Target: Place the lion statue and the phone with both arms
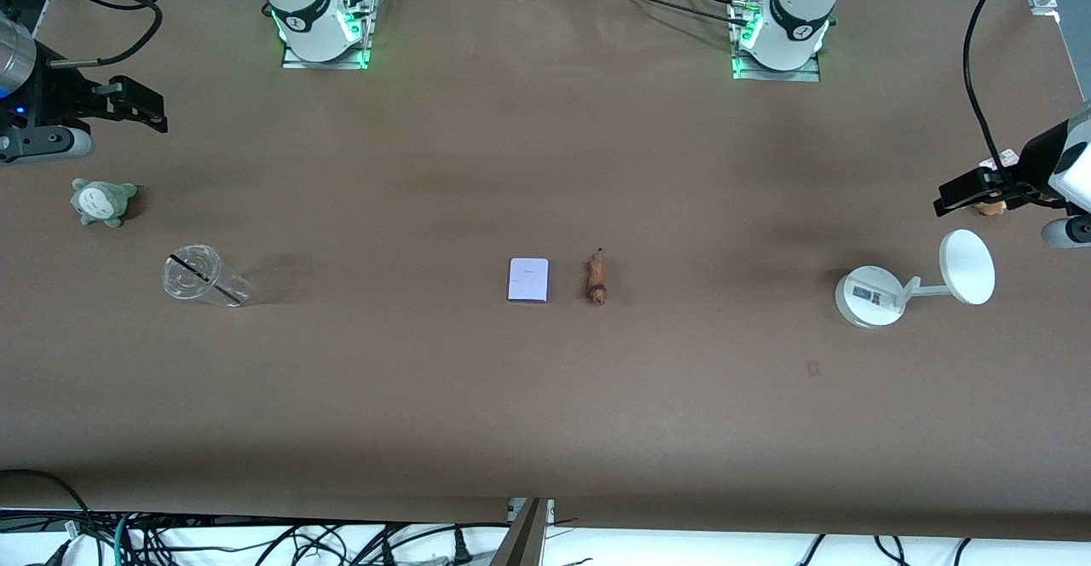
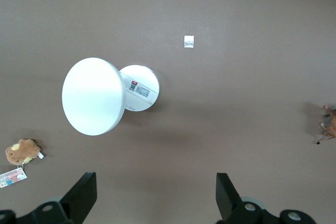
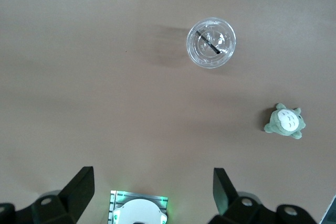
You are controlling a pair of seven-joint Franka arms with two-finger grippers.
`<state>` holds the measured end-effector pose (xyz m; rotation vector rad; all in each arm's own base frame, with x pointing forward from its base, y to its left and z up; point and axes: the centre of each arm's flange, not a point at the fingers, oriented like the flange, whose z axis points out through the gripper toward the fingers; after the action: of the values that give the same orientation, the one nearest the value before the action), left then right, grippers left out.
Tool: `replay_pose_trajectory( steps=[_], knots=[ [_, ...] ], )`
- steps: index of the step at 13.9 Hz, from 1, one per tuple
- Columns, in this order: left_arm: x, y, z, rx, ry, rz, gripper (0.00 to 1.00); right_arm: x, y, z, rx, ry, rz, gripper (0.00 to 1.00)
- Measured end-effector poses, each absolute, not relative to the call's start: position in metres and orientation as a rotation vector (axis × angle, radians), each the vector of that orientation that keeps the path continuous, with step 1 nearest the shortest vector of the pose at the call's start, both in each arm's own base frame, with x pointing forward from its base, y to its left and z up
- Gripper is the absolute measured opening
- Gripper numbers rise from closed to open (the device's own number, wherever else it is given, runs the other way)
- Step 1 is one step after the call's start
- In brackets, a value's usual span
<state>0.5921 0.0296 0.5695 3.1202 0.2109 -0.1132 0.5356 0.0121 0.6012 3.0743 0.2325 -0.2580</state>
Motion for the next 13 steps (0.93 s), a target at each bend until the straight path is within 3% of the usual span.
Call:
replay_pose_trajectory(
  steps=[13],
  knots=[
    [0.597,0.025,0.56,3.118,0.196,-0.137,1.0,0.547,0.033,0.576,3.056,0.35,-0.331,1.0]
  ],
)
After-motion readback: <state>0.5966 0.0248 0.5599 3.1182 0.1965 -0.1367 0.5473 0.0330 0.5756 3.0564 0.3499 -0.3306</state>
